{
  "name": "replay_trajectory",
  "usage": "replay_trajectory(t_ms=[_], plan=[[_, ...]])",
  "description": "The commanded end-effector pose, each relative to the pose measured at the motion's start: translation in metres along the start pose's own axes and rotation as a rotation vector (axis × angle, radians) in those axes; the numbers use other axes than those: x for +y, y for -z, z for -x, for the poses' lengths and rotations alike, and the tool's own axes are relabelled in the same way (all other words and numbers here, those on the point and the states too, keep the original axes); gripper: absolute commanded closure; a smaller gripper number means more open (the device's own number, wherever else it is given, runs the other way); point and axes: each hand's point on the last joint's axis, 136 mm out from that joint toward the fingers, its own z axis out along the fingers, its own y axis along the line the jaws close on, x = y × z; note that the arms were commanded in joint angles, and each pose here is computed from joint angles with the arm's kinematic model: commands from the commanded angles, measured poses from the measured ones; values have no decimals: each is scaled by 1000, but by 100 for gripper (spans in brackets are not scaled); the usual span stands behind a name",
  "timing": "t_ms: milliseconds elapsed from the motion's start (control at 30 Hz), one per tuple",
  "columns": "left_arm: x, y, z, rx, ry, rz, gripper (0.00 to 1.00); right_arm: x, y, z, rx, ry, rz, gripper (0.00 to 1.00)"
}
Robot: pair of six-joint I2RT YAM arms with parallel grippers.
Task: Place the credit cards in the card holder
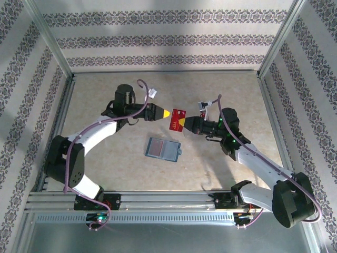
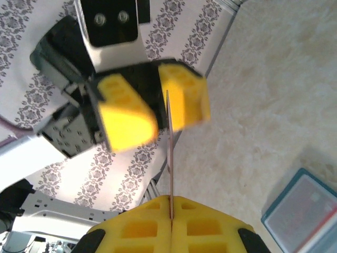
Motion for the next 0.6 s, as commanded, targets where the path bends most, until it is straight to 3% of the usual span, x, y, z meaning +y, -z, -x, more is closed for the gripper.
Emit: replay_trajectory(t_ms=[0, 67, 233, 367, 567], plan=[[30, 37, 2, 13, -15, 256, 58, -5, 5, -10, 8, 19, -28, 100], [42, 53, -9, 52, -11, 364, 56, -11, 6, -17, 19, 2, -50, 100], [41, 74, -49, 191, -3, 448, 55, -32, 5, -39, 37, -50, -110, 100], [64, 80, -81, 252, 33, 521, 66, -53, -1, -56, 70, -109, -163, 100], [85, 69, -121, 365, 51, 506, 77, -75, -14, -78, 132, -150, -238, 100]])
